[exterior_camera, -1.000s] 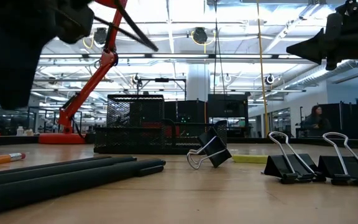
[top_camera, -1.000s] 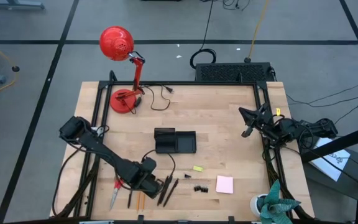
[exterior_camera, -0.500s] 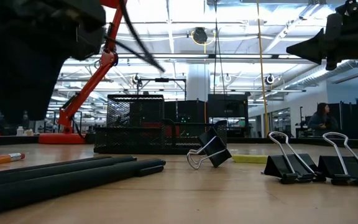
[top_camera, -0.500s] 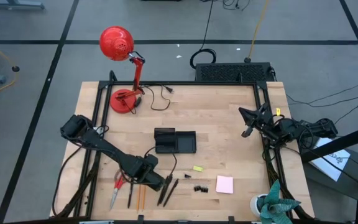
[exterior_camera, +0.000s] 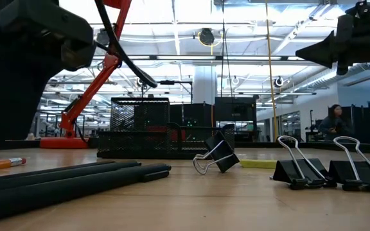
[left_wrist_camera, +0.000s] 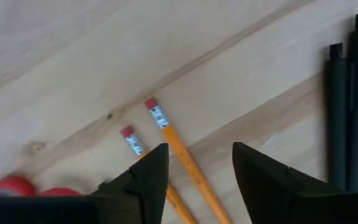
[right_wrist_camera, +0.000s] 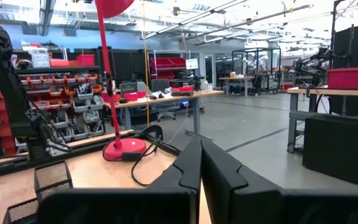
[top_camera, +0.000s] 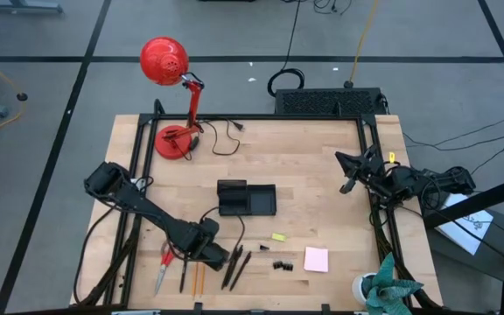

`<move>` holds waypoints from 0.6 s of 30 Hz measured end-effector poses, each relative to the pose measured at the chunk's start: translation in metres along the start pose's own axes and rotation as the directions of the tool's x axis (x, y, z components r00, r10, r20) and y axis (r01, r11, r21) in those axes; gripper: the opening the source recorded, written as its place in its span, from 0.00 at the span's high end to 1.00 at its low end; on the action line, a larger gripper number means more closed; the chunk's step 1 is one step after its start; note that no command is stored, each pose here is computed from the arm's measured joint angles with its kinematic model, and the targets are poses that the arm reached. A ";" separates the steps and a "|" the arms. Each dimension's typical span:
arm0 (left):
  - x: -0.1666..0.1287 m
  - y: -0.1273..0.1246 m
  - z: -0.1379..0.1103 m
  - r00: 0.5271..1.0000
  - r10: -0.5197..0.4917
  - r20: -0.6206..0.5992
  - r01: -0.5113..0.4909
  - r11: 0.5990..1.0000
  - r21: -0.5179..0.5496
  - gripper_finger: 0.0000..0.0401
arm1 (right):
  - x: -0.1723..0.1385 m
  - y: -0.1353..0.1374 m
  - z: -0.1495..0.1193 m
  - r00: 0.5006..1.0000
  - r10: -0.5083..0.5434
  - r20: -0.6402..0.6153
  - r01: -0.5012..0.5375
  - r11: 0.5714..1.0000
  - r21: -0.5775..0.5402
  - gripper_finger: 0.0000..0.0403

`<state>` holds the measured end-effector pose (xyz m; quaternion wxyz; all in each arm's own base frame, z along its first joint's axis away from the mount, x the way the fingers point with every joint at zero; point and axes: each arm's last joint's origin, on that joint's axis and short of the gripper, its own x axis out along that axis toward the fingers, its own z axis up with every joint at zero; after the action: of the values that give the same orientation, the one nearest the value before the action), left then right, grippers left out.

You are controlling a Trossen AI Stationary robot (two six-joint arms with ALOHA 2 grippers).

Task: Pick and place office supplies into organizer
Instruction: Put the right pencil into the top left section of the desk organizer

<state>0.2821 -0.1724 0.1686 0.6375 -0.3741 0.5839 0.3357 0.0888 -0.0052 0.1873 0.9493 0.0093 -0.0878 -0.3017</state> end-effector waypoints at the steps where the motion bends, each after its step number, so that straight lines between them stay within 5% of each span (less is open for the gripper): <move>1: 0.001 0.000 0.000 1.000 -0.006 0.000 0.006 1.000 -0.001 0.56 | 0.000 0.000 0.000 1.000 0.000 0.000 0.000 1.000 0.000 0.99; 18: 0.013 0.006 0.000 1.000 -0.010 0.005 0.010 1.000 -0.027 0.59 | 0.000 0.000 0.000 1.000 0.000 0.001 0.000 1.000 0.001 0.99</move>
<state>0.2784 -0.1692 0.1553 0.6355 -0.3848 0.5760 0.3411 0.0888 -0.0052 0.1874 0.9493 0.0095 -0.0881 -0.3017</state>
